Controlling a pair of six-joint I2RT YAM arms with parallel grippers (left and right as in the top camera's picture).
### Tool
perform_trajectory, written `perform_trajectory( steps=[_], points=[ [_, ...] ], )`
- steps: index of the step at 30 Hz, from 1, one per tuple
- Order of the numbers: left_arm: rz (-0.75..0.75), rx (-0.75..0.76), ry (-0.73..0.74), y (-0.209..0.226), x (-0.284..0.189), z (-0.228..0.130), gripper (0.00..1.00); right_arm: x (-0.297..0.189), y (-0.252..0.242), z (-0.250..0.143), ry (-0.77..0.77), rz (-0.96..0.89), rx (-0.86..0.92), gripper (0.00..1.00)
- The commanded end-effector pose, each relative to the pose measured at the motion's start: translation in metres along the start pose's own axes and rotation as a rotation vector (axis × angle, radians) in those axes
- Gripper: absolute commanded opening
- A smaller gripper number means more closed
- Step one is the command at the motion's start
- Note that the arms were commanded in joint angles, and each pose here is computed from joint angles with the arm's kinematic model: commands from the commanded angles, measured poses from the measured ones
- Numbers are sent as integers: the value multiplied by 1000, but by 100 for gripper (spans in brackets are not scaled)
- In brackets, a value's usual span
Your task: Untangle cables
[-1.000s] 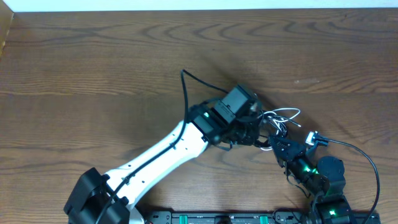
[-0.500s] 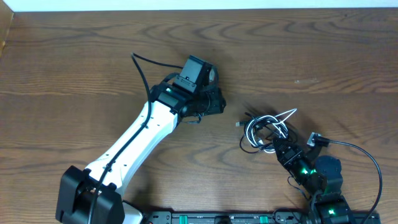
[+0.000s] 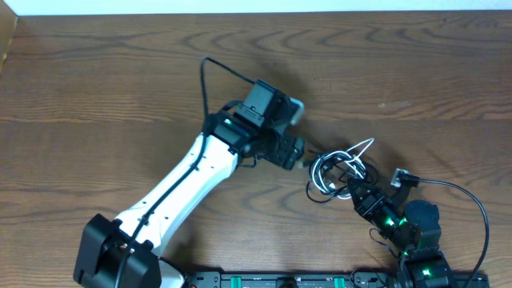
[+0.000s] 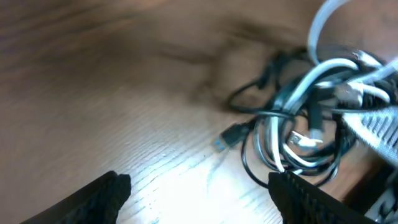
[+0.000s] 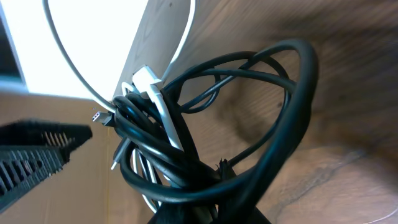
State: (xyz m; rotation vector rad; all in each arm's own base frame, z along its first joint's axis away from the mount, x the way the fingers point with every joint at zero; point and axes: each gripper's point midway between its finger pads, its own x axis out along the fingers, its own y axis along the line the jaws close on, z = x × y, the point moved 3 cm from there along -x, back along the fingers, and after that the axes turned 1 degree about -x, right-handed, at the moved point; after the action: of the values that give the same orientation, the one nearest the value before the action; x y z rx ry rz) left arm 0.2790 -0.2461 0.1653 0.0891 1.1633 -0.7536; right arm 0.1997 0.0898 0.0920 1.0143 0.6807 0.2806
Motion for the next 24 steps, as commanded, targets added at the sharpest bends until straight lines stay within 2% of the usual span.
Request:
perform_trajectory(
  steps=[1, 6, 17, 21, 22, 24],
  points=[
    [-34, 279, -16, -23, -6, 2, 79, -1, 8, -11, 76, 60, -64, 1],
    [-60, 417, -8, -42, -2, -3, 79, -2, 12, -19, 127, 94, -64, 1],
    [-83, 463, 3, -58, 3, -8, 79, -12, 30, -47, 347, 215, 45, 1],
    [-95, 484, 13, -67, 6, -12, 78, -17, 41, -52, 397, 283, 24, 1],
    [-98, 488, 17, -69, 7, -13, 76, -18, 44, -53, 403, 297, 16, 1],
    [-101, 492, 27, -70, 10, -15, 65, -19, 47, -54, 415, 319, 6, 1]
  ],
)
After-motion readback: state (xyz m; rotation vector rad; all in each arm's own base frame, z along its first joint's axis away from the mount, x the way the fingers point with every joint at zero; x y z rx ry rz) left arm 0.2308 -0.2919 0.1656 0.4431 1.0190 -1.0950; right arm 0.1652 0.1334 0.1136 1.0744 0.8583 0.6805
